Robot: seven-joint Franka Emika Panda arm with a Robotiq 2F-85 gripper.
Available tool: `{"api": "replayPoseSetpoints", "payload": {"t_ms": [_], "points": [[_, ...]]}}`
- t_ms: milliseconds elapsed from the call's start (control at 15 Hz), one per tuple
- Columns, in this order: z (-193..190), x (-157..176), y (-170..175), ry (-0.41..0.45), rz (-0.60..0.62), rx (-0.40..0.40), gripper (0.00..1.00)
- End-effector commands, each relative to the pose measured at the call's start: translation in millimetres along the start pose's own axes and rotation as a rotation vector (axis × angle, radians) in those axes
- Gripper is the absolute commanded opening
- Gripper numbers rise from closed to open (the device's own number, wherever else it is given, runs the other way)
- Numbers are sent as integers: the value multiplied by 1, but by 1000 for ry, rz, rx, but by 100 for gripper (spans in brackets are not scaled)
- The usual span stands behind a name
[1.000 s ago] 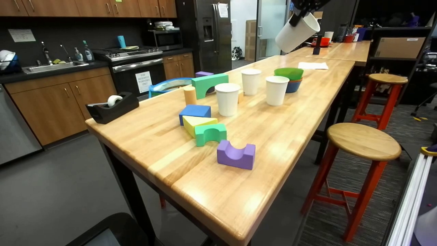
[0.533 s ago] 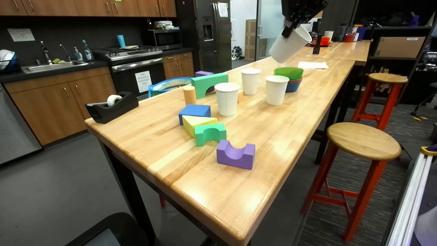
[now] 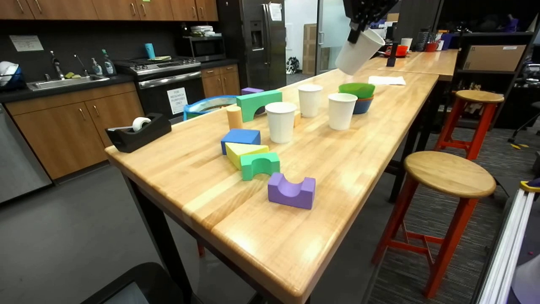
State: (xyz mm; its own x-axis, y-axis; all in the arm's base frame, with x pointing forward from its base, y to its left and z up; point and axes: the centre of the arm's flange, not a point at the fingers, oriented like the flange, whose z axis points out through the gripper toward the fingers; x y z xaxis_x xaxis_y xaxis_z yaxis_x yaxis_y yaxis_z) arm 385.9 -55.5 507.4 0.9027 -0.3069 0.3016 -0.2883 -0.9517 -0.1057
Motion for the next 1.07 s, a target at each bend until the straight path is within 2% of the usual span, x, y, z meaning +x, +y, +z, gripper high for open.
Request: {"api": "replayPoseSetpoints", "payload": {"t_ms": [0,467,733,1000], "points": [[-3,21,2,-66,-3,6,1],[19,35,29,-149,22,26,1],[32,42,50,-163,27,70,1],[48,46,60,-142,15,146,1]]}}
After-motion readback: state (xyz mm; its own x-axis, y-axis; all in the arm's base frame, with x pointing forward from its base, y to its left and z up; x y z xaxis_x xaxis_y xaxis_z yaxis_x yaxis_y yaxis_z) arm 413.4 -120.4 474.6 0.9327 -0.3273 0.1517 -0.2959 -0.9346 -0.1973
